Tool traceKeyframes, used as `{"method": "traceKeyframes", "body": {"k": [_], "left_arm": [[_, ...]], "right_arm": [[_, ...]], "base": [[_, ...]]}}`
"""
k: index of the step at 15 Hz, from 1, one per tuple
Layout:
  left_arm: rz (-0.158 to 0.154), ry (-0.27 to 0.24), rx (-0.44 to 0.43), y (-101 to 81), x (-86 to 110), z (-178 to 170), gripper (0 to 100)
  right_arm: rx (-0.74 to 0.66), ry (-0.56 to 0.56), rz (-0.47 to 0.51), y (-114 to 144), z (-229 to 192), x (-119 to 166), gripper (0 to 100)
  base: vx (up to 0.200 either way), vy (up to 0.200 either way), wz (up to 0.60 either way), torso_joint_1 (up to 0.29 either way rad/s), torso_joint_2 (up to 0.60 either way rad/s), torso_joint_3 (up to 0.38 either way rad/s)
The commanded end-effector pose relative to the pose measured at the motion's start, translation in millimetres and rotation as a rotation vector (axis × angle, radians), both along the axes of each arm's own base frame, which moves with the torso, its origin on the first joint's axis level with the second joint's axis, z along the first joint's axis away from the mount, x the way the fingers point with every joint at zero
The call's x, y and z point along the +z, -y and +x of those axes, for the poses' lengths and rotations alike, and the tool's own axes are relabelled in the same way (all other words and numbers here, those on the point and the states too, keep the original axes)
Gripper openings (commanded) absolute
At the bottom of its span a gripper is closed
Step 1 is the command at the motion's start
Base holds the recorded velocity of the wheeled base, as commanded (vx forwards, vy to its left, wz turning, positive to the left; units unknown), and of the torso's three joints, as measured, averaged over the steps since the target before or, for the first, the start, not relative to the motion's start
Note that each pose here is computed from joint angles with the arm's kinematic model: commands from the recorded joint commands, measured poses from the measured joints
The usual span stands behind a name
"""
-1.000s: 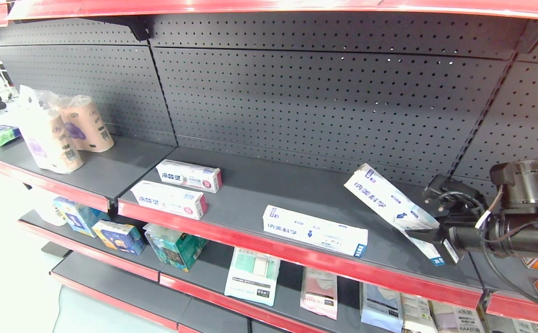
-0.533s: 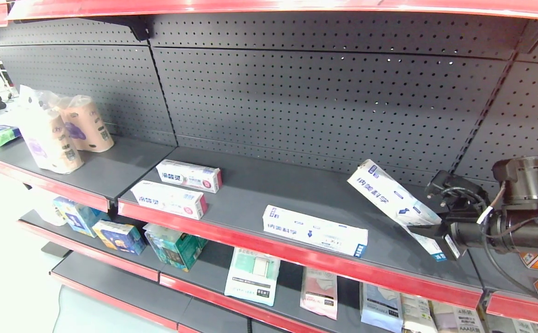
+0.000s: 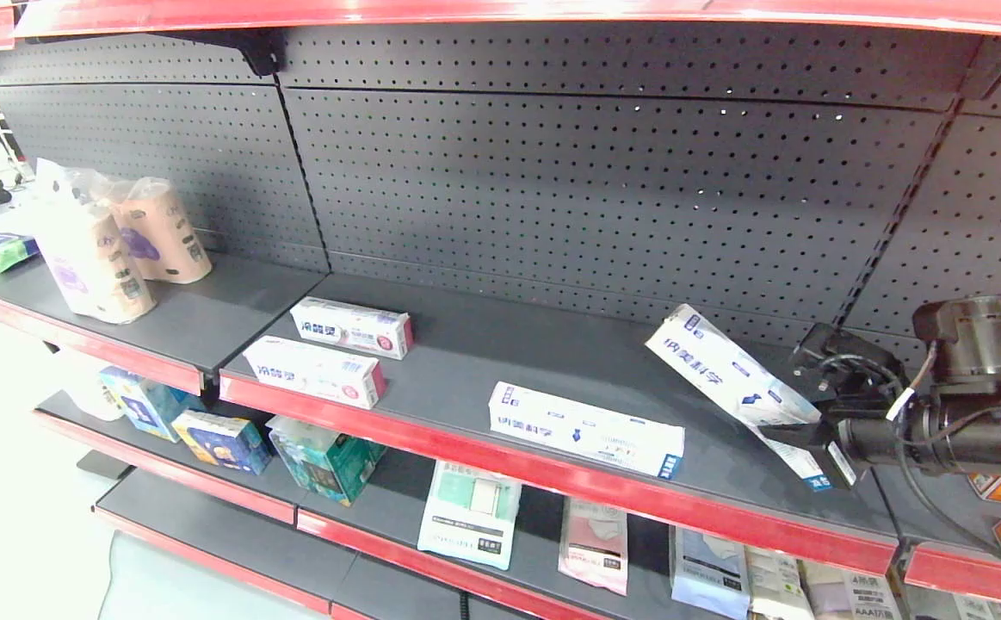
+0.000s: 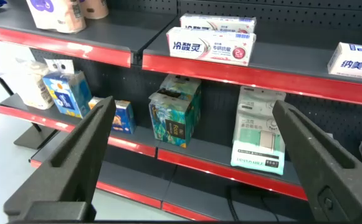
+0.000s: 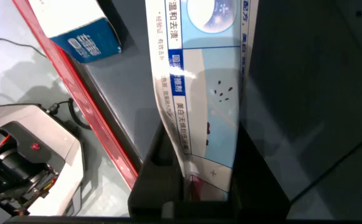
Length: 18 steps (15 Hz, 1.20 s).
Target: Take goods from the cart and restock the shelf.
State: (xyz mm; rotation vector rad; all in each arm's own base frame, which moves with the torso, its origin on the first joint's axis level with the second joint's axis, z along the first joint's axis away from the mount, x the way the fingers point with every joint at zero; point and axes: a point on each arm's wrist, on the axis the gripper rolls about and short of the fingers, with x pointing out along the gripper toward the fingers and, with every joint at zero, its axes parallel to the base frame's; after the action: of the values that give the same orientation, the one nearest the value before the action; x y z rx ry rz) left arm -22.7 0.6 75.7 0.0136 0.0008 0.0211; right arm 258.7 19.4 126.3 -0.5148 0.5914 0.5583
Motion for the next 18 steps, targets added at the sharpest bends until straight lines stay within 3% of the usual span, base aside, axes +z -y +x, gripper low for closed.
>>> {"method": "traceKeyframes", "body": {"k": [1, 8, 18], "left_arm": [[0.0, 0.001, 0.0, 0.0, 0.0, 0, 100], [0.0, 0.001, 0.0, 0.0, 0.0, 0, 100], [0.0, 0.001, 0.0, 0.0, 0.0, 0, 100]], "right_arm": [[0.04, -0.006, -0.011, -9, 5, -3, 0], [0.067, 0.017, -0.037, -14, 52, -10, 0], [0.151, -0.004, -0.082, -54, 72, -24, 0]], "base": [[0.0, 0.0, 0.0, 0.0, 0.0, 0.0], [0.0, 0.0, 0.0, 0.0, 0.0, 0.0], [0.0, 0.0, 0.0, 0.0, 0.0, 0.0]]}}
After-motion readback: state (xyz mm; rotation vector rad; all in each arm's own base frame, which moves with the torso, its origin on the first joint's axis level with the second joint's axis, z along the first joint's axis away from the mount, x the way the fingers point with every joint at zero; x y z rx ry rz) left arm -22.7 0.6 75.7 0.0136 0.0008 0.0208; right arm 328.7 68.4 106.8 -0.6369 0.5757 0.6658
